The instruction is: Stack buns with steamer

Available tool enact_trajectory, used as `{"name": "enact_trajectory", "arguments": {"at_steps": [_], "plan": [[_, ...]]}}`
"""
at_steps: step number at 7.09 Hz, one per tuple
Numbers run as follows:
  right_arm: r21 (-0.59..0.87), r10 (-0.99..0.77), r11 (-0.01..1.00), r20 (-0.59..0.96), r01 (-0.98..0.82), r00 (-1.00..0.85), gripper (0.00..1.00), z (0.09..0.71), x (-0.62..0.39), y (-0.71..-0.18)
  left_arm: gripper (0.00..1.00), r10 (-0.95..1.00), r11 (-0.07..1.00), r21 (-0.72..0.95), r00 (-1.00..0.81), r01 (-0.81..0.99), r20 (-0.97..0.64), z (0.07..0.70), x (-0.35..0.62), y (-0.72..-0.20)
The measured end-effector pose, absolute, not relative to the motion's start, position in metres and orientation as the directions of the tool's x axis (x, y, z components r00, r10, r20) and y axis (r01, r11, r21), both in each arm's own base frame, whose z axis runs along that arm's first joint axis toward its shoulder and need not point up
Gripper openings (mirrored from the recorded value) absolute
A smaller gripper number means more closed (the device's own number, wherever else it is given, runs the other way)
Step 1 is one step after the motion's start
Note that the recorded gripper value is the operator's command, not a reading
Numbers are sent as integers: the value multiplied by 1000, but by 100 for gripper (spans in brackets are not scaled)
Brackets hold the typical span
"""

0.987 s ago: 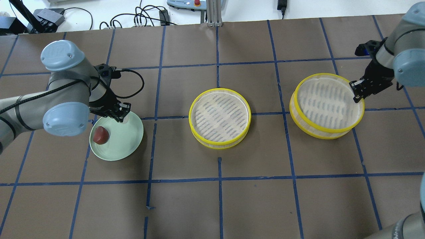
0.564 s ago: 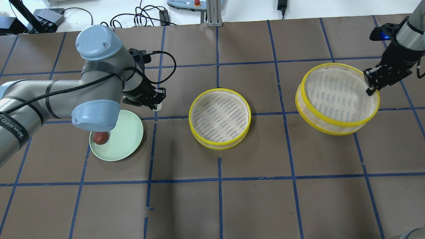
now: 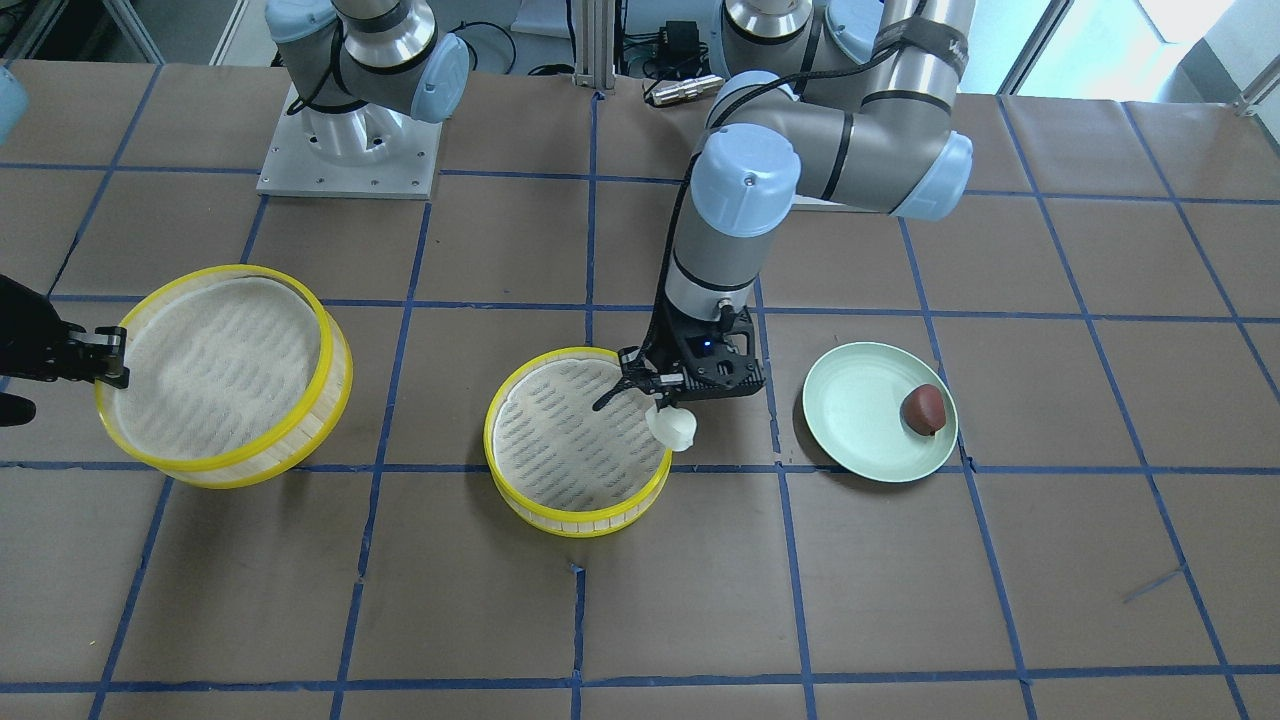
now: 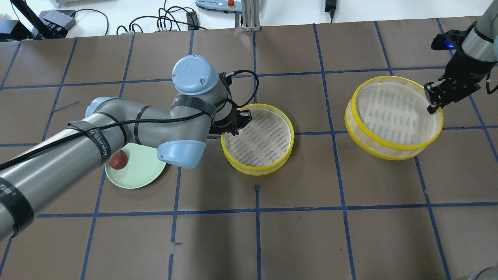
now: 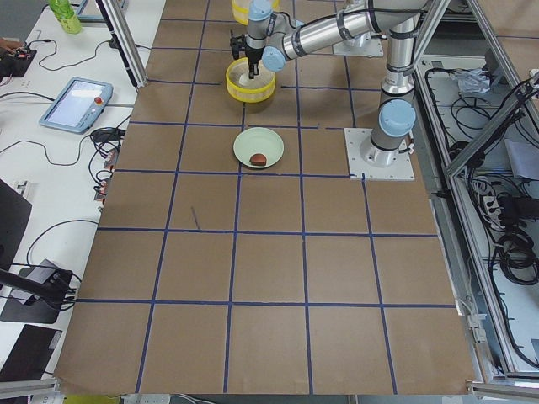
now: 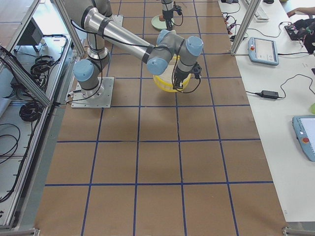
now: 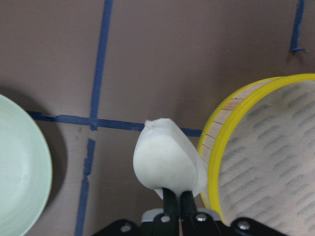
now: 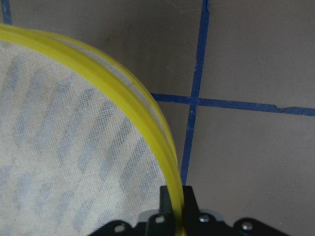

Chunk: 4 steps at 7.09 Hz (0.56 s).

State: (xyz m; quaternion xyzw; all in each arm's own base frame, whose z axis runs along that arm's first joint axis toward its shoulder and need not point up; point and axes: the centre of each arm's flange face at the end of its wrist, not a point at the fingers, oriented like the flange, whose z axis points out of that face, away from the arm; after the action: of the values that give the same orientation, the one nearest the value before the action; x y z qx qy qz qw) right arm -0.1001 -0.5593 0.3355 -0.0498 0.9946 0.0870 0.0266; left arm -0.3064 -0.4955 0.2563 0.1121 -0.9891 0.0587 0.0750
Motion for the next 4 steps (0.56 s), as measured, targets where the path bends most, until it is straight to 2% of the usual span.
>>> {"name": "enact_trajectory", "arguments": {"at_steps": [1,4], "plan": [[170,-96,980,-62,-105,-993,8,336,-99,-560,100,-232,964,-93,-958,-250,168,249,-315,-493],[162,-108,980,-61,-117,-992,8,340,-79,-562,100,-241,961,-92,-955,-260,174,247,-320,-493]]}}
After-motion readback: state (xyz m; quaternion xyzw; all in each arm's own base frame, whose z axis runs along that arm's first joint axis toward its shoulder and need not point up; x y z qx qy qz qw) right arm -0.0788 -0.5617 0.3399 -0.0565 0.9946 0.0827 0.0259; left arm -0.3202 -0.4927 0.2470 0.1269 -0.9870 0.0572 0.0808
